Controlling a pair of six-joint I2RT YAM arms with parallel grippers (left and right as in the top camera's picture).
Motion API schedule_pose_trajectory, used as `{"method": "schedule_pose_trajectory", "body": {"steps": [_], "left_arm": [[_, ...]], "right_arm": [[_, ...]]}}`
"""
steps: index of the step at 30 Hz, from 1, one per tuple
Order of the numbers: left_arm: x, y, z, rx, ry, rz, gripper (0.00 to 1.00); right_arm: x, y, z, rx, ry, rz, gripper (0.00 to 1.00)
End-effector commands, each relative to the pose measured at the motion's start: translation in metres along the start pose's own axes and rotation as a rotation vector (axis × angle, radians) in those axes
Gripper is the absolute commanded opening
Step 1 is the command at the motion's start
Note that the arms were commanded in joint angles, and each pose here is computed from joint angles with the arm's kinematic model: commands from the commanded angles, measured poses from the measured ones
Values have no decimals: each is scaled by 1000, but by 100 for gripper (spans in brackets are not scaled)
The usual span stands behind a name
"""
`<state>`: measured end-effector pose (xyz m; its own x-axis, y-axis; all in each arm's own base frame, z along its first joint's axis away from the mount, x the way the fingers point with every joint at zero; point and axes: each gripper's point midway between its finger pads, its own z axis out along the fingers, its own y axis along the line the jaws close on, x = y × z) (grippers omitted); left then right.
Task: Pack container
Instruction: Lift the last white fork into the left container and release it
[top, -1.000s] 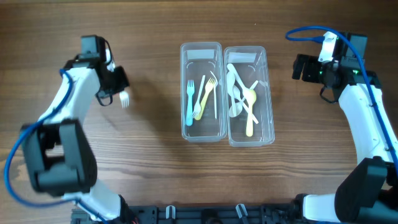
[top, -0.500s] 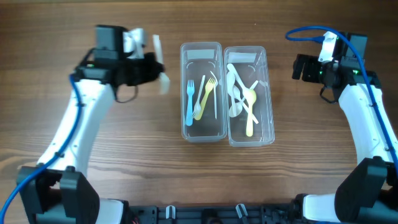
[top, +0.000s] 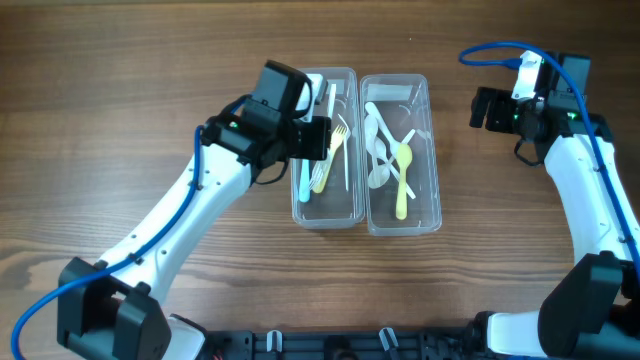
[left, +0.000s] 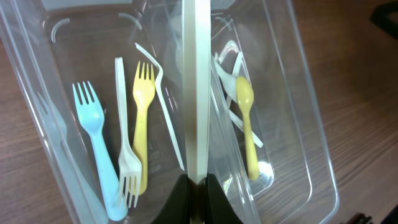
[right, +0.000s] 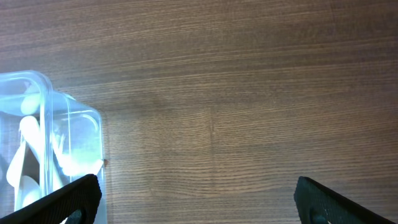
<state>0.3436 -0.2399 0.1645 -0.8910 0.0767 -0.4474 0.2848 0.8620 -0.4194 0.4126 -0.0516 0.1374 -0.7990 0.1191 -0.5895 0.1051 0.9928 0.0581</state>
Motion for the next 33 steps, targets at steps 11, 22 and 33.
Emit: {"method": "schedule_pose_trajectory", "body": {"steps": [11, 22, 33], "left_arm": [[3, 15, 21, -77, 24, -127, 5], [-5, 17, 21, -87, -10, -121, 90], [-30, 53, 9, -284, -147, -111, 100]], "right_arm": [[-1, -2, -4, 11, -11, -17, 100], [-1, -2, -4, 11, -11, -17, 100], [-1, -2, -4, 11, -11, -17, 100]]}}
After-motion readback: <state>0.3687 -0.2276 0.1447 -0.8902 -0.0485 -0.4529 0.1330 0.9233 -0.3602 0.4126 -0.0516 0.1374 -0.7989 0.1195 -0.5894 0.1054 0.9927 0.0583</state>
